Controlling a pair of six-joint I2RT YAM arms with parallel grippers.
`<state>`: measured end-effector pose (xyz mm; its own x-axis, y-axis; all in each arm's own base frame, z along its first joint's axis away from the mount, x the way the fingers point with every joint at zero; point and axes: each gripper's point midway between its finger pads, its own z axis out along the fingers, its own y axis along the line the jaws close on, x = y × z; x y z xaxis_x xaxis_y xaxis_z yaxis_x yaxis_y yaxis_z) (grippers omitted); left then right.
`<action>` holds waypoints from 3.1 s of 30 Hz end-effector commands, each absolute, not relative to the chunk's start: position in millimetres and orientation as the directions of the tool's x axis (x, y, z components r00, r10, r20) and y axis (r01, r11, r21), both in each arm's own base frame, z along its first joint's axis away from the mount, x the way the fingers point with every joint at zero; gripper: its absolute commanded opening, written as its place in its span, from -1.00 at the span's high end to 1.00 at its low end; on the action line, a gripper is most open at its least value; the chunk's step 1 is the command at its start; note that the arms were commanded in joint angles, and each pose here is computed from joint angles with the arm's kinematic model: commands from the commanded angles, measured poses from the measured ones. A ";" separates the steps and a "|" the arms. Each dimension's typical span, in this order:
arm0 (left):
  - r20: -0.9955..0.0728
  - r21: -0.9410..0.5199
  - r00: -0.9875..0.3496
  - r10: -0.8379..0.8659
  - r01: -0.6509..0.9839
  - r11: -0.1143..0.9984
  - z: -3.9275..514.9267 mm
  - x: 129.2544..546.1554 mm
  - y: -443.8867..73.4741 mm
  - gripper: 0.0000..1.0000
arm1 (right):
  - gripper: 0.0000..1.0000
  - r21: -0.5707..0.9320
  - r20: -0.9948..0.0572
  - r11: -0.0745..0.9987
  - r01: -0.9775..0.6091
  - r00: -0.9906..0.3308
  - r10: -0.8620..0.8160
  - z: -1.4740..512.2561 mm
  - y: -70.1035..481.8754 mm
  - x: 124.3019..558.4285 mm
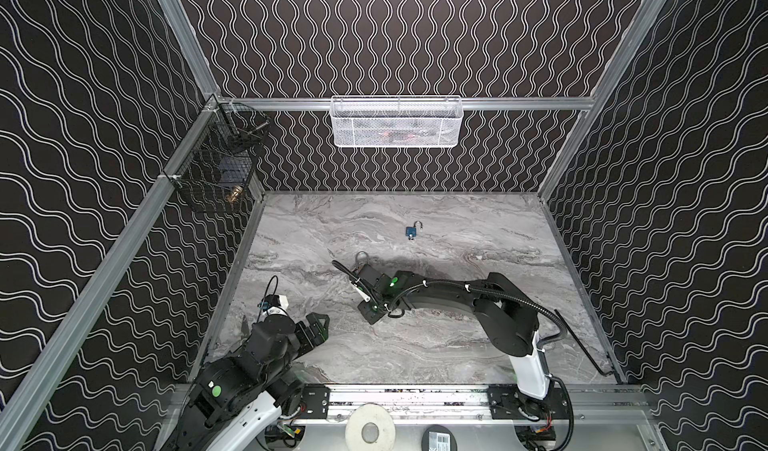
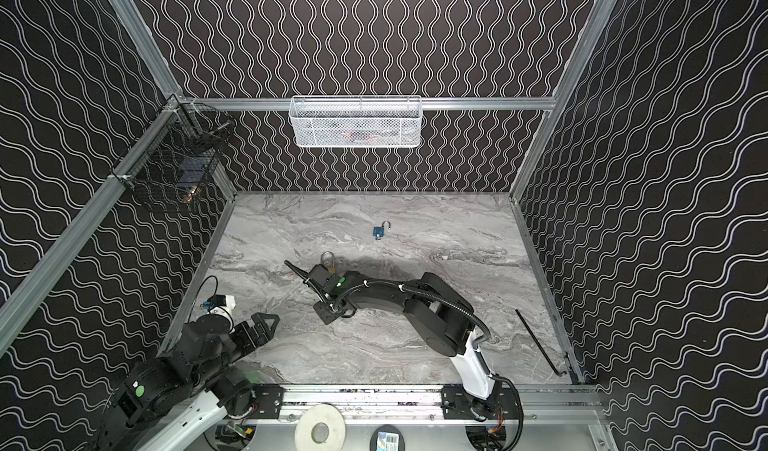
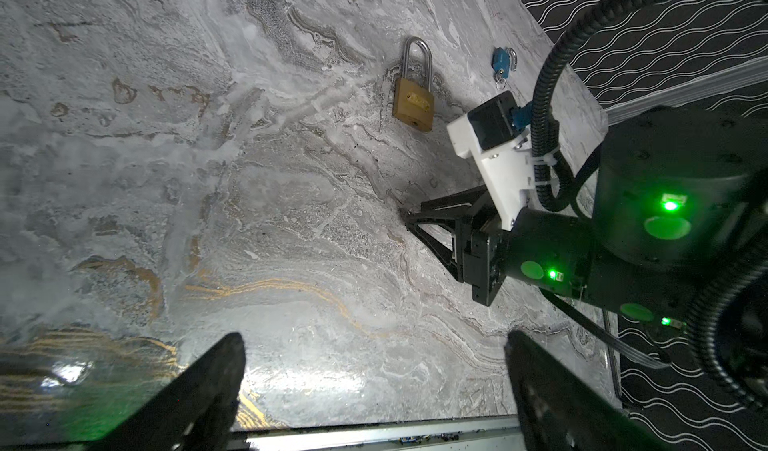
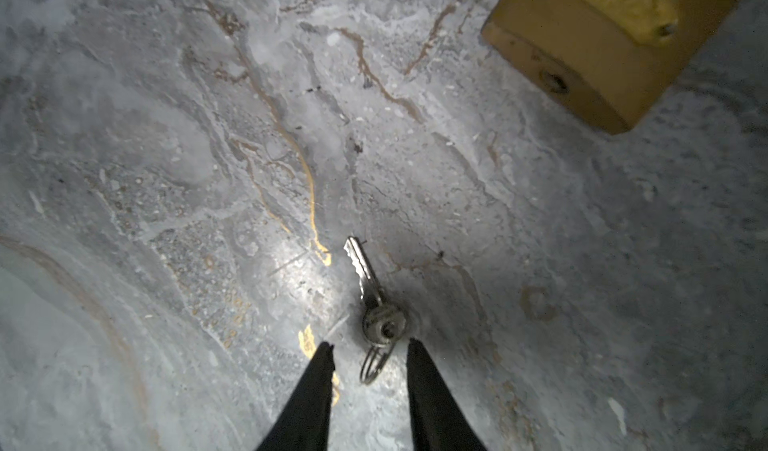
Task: Unlock with the key
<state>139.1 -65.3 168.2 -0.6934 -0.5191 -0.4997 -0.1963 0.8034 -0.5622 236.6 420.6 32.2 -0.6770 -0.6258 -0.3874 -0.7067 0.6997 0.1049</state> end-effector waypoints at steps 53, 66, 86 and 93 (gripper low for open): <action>0.131 -0.981 -0.542 -0.830 -0.193 -0.028 167.1 256.7 -199.9 -0.61 | 1.00 0.207 -0.561 0.774 -0.599 -0.721 -0.408 134.0 373.2 262.1; 0.254 -0.961 -0.517 -0.818 -0.234 -0.150 177.1 254.8 -220.1 -0.59 | 1.00 0.206 -0.607 0.781 -0.589 -0.704 -0.370 155.3 369.3 265.6; 0.309 -0.949 -0.526 -0.793 -0.229 -0.219 175.5 266.9 -241.3 -0.61 | 1.00 0.258 -0.645 0.757 -0.600 -0.691 -0.328 173.9 376.5 260.5; 0.270 -0.959 -0.470 -0.841 -0.207 -0.192 177.2 265.8 -221.2 -0.42 | 1.00 0.265 -0.636 0.758 -0.596 -0.699 -0.328 169.6 370.5 253.1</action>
